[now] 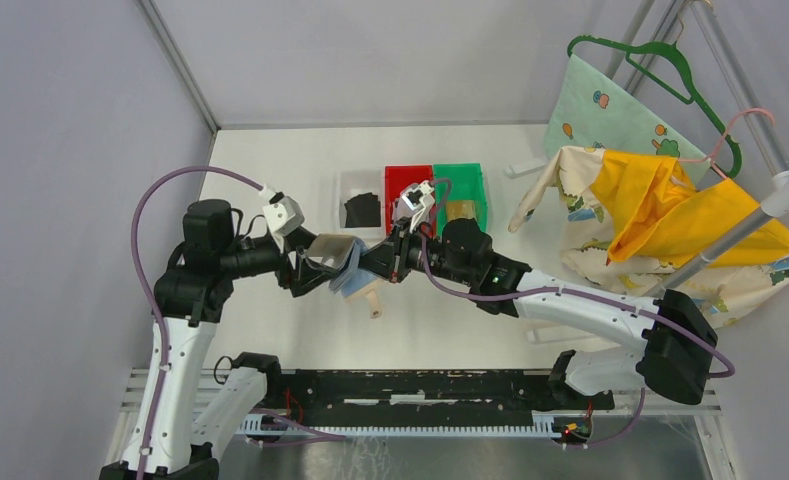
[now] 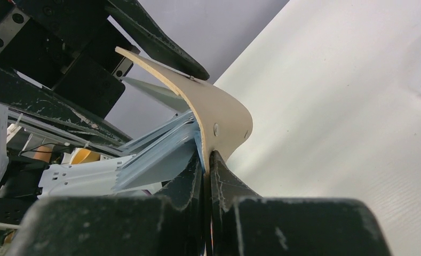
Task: Take the credit cards out of the card holder
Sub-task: Remove the credit card from the card holder.
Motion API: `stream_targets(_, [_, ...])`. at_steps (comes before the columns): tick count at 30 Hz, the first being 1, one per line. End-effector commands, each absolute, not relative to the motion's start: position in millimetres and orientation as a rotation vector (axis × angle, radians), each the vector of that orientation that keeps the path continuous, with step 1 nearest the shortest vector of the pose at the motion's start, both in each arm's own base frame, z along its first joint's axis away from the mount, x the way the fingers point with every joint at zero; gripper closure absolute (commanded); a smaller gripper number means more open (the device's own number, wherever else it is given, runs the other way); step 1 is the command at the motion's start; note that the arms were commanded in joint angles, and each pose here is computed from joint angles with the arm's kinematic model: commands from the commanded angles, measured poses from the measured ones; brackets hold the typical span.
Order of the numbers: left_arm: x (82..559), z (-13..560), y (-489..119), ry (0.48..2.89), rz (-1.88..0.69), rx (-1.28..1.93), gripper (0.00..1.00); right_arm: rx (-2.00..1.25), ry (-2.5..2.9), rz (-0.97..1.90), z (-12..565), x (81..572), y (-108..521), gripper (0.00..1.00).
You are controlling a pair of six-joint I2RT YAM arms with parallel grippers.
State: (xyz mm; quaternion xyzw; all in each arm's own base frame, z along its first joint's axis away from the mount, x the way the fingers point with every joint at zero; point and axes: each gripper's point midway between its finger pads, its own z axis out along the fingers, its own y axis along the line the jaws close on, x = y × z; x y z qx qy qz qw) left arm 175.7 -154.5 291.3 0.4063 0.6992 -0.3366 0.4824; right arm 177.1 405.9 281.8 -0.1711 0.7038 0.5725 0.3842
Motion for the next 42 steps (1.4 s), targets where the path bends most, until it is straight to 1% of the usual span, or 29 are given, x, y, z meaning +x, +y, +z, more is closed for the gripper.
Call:
stream_targets(1, [162.1, 305.1, -162.5, 1.631, -0.889, 1.027, 0.20, -0.411, 1.610, 1.540, 335.9, 174.6, 404.1, 1.00])
stream_targets(4, [143.6, 301.1, -165.4, 1.614, -0.949, 1.087, 0.15, -0.409, 1.614, 1.538, 335.9, 175.1, 404.7, 1.00])
stream_targets(9, [132.3, 291.1, -164.2, 1.612, -0.963, 1.164, 0.15, -0.404, 1.618, 1.539, 336.5, 176.3, 405.9, 1.00])
stream_targets(13, [155.9, 292.6, -157.4, 1.643, -0.841, 1.077, 0.22, -0.405, 1.621, 1.545, 335.7, 175.3, 408.3, 1.00])
stream_targets(16, [170.3, 299.6, -155.1, 1.627, -0.787, 1.000, 0.20, -0.407, 1.621, 1.555, 337.1, 173.8, 410.7, 1.00])
stream_targets(19, [172.2, 300.4, -158.0, 1.625, -0.819, 0.974, 0.19, -0.406, 1.622, 1.558, 337.5, 173.8, 412.9, 1.00])
stream_targets(23, [165.4, 292.4, -161.1, 1.632, -0.868, 1.000, 0.16, -0.394, 1.631, 1.560, 336.0, 175.1, 415.0, 1.00])
stream_targets(27, [147.1, 281.7, -163.1, 1.629, -0.920, 1.097, 0.16, -0.382, 1.637, 1.553, 335.3, 177.2, 415.4, 1.00])
stream_targets(32, [130.5, 270.7, -160.4, 1.606, -0.916, 1.218, 0.16, -0.380, 1.646, 1.550, 334.3, 178.8, 417.7, 1.00])
stream_targets(35, [135.1, 271.4, -159.1, 1.605, -0.887, 1.216, 0.18, -0.386, 1.642, 1.557, 336.9, 178.6, 419.3, 1.00])
stream_targets(39, [152.2, 282.7, -157.6, 1.598, -0.821, 1.141, 0.28, -0.392, 1.645, 1.563, 336.5, 176.9, 419.8, 1.00])
stream_targets(42, [156.5, 291.0, -157.6, 1.570, -0.795, 1.125, 0.29, -0.397, 1.641, 1.567, 337.3, 175.7, 419.2, 1.00])
